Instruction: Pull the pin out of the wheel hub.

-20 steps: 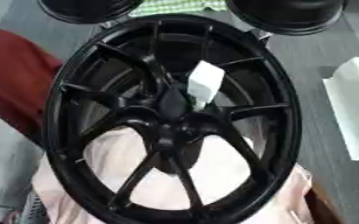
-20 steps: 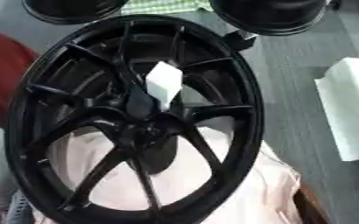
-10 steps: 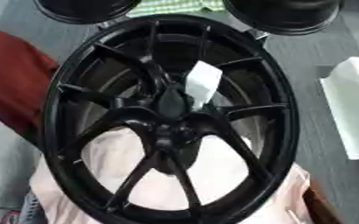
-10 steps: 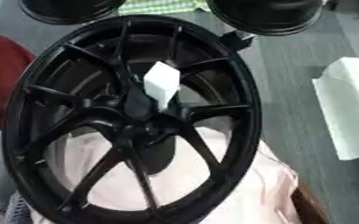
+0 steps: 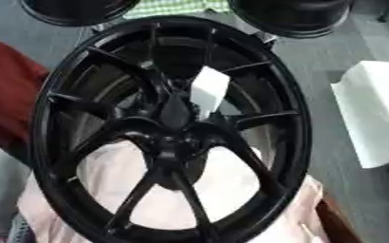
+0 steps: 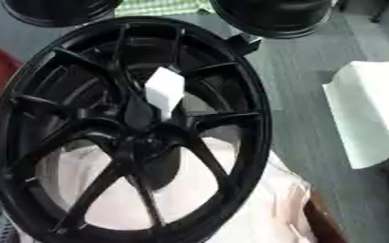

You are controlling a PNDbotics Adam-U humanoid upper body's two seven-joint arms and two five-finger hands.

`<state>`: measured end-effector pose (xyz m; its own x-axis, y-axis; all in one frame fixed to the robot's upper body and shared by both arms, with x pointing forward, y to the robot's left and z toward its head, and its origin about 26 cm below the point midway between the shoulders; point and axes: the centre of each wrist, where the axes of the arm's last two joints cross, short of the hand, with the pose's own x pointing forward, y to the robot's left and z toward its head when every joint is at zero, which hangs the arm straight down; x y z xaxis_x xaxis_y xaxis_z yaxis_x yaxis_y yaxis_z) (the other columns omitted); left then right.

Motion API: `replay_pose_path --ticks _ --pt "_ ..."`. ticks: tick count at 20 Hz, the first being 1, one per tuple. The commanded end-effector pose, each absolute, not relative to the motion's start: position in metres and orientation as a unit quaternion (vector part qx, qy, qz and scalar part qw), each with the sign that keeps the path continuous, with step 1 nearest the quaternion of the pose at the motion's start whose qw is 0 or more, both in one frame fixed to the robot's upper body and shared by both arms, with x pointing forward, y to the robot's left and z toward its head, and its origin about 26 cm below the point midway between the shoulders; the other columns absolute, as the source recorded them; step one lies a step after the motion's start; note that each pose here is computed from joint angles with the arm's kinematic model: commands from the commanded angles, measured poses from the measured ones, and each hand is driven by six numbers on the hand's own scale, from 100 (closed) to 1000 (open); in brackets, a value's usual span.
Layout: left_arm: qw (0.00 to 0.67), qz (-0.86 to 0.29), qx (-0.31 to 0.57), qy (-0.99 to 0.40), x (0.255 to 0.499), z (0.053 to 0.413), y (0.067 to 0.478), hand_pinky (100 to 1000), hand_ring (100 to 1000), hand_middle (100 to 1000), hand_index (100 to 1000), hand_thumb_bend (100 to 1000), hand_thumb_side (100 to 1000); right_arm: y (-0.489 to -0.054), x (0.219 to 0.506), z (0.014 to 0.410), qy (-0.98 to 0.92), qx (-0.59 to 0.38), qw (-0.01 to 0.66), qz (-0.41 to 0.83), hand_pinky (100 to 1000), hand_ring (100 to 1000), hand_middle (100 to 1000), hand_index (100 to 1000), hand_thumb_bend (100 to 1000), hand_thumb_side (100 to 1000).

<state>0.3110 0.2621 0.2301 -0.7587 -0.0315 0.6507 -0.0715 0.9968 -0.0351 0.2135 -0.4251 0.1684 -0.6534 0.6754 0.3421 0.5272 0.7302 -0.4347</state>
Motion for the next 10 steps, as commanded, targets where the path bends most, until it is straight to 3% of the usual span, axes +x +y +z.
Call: replay_pose_path --ticks 1,10 --pt "0.333 0.017 0.037 -0.942 0.307 0.238 0.265 715 743 639 820 103 736 -0.431 0.215 0.201 -0.898 -0.335 0.225 0.172 830 844 787 861 100 419" --pt "0.334 0.012 0.047 -0.941 0.306 0.238 0.269 715 744 639 820 100 736 -0.429 0.23 0.275 -0.892 -0.34 0.204 0.219 839 857 792 854 100 277"
